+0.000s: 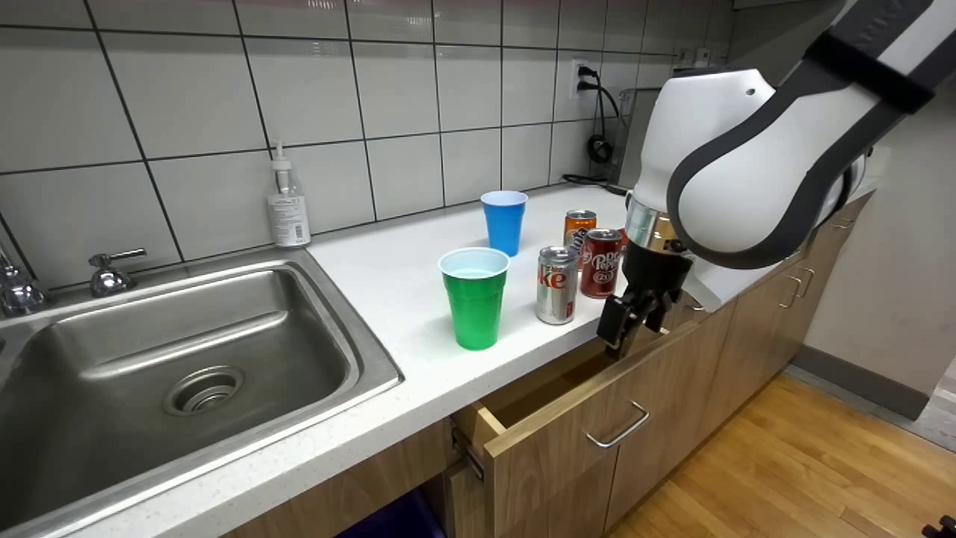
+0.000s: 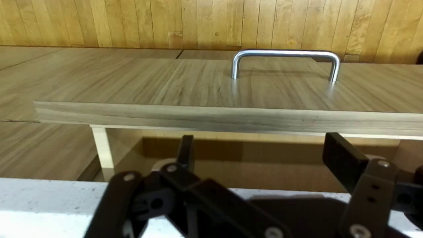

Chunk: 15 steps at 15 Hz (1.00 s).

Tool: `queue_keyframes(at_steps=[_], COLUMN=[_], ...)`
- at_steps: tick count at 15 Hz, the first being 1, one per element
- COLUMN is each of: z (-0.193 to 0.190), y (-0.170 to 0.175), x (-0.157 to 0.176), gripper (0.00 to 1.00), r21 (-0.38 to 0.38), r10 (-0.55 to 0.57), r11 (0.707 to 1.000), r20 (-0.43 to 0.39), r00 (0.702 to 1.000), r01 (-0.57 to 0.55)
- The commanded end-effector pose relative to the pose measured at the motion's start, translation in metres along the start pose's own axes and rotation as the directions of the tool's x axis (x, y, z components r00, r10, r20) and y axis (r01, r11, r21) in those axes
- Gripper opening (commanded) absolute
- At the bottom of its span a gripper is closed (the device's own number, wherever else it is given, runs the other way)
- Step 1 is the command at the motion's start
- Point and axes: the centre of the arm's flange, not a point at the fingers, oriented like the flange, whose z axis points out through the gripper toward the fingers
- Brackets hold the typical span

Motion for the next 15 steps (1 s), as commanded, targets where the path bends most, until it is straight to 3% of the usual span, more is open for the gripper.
queue_keyframes(at_steps=[1,15], z=[0.012,0.053], y=[-0.003,-0.003], x=[0.019,0.023], gripper=[1.00,1.00], r21=[-0.006,0.017], r10=[-0.008,0.039], r11=[1.000,0.999], r20=[-0.026,-0.021], r00=[1.000,0.999], r01=[0.008,-0.039])
